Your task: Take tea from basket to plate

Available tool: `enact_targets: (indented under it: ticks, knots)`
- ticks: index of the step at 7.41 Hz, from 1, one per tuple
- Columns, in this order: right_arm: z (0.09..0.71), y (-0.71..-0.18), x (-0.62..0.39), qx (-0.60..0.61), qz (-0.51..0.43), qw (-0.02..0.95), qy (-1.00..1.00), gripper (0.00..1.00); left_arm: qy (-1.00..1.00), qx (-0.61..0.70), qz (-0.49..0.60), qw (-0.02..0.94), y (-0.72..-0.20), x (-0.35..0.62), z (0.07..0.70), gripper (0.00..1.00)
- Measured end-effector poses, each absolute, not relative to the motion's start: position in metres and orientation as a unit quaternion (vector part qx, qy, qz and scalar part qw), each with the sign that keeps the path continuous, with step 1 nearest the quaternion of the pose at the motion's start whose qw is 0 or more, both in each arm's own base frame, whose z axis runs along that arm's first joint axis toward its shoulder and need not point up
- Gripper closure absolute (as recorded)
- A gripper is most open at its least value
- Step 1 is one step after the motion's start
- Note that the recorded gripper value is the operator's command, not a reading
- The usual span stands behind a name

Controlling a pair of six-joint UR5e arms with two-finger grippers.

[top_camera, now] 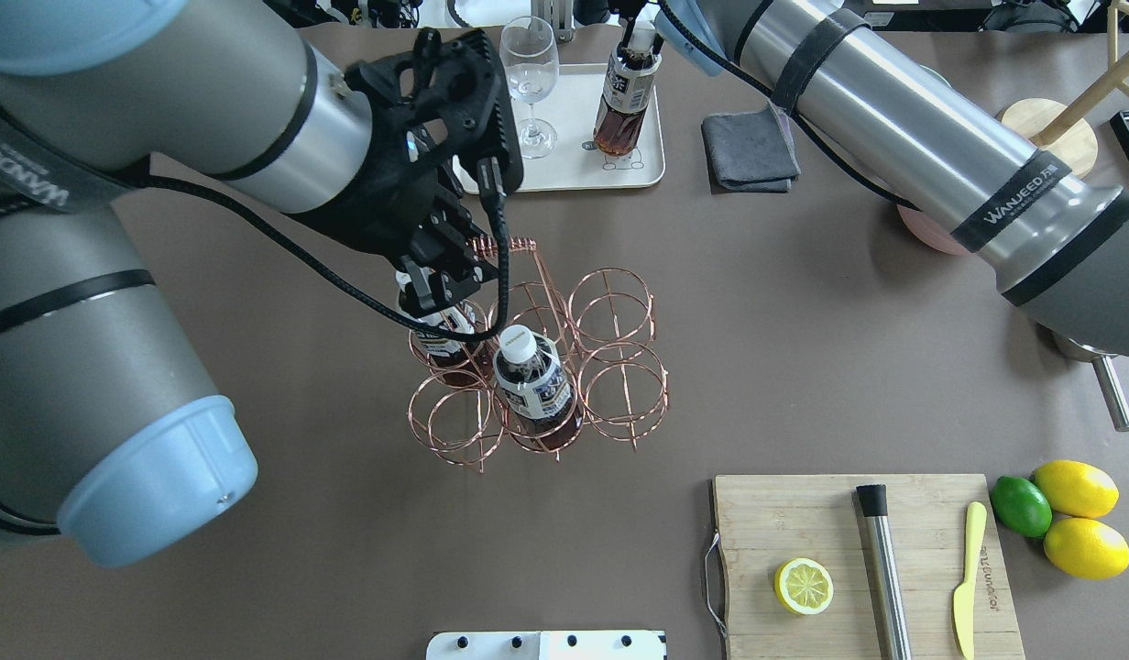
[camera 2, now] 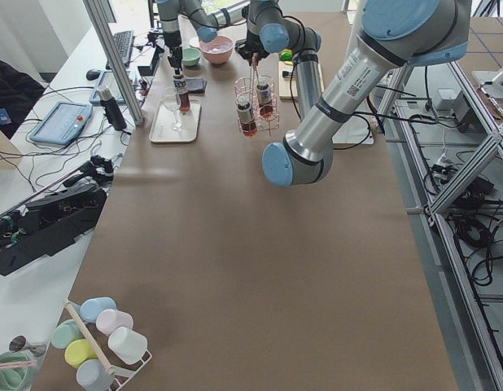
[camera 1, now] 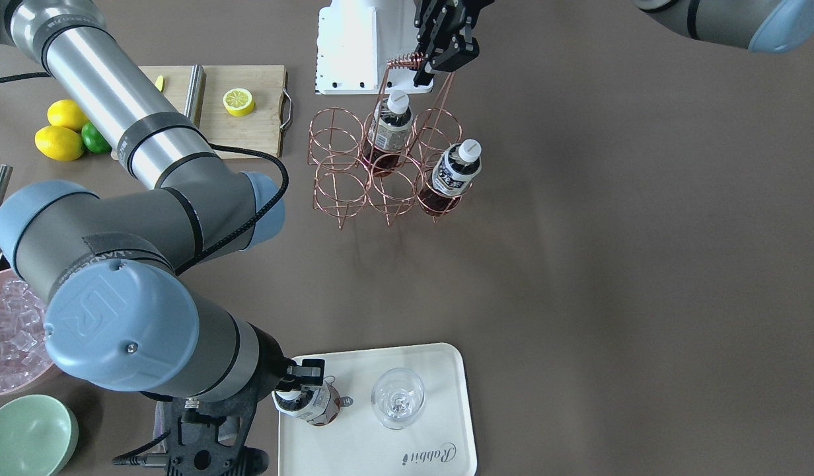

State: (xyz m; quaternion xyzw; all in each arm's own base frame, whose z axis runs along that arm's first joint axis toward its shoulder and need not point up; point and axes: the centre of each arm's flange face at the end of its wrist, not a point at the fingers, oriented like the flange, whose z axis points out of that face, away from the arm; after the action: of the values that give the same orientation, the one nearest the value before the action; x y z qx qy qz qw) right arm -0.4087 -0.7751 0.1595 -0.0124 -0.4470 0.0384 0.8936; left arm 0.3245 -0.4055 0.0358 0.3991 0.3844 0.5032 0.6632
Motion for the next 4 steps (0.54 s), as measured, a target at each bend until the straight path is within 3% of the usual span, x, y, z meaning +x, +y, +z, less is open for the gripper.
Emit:
enact_targets:
  ticks: [2, 4]
  knots:
    - [0.153, -0.773, -0.416, 0.002, 0.024, 0.897, -0.441, 0.01, 0.374, 0.396, 0.501, 0.672, -0.428, 0.287, 0.063, 1.00]
    - [0.149, -0.770, -0.422, 0.004, 0.021, 0.898, -0.439, 0.01, 0.357, 0.394, 0.509, 0.676, -0.451, 0.248, 0.097, 1.00]
